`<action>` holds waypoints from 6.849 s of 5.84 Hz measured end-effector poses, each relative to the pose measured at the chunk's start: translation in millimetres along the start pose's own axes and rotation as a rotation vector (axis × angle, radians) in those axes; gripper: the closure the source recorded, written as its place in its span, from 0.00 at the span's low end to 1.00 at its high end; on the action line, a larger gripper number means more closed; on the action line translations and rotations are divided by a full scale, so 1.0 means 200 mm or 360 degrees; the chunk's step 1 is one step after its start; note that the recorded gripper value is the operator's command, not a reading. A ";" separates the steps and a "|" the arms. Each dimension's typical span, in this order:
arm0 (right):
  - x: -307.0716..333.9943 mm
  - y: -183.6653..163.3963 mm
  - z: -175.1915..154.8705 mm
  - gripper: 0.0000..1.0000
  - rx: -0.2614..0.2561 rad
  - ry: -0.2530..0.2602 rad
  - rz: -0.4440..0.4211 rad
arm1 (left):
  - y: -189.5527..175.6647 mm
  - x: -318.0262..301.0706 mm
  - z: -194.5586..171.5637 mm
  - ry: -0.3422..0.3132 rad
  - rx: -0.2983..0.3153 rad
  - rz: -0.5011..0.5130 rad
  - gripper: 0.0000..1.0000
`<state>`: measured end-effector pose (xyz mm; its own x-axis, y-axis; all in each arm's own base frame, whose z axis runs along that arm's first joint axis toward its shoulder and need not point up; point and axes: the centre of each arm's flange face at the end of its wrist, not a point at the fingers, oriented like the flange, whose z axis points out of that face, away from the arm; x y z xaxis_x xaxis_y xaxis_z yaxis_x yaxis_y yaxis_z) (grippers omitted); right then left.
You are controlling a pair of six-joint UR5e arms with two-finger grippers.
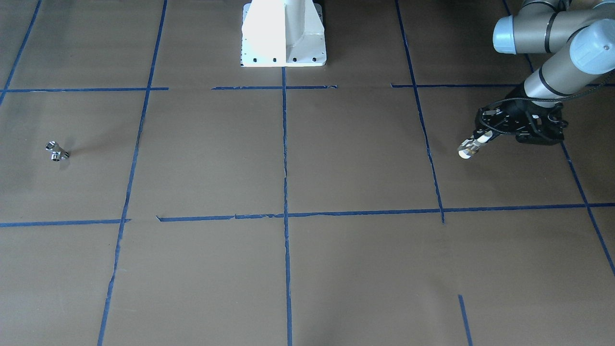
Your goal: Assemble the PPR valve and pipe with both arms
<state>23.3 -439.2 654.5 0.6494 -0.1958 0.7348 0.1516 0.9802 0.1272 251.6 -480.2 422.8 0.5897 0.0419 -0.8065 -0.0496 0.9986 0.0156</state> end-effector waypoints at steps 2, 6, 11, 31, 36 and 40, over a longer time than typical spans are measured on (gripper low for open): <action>0.00 0.00 0.00 0.00 0.0001 0.0000 -0.0001 | 0.05 0.71 0.15 0.0134 -0.0070 0.0005 1.00; -0.02 -0.01 -0.01 0.00 0.0010 0.0000 -0.0010 | 0.00 1.91 0.37 0.0094 0.0034 -0.0078 1.00; -0.02 -0.01 -0.02 0.00 0.0013 -0.0001 -0.0012 | -0.10 2.19 0.47 -0.0122 -0.0025 -0.0179 1.00; -0.82 -0.14 0.39 0.00 0.0195 -0.0117 0.0326 | 0.23 1.74 0.22 0.0059 0.0078 -0.0099 0.00; -0.99 -0.06 0.63 0.27 0.0112 -0.0015 0.0250 | 0.27 1.69 0.21 0.0062 0.0078 -0.0093 0.00; -0.98 -0.05 0.67 1.00 0.0094 -0.0005 0.0279 | 0.27 1.69 0.21 0.0063 0.0079 -0.0092 0.00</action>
<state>-204.7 -406.9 597.8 0.6595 -0.0220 0.7514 -0.0078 0.9993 0.0360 481.6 -411.4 175.6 0.5582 -0.0163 -0.8295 0.0244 0.9997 -0.0033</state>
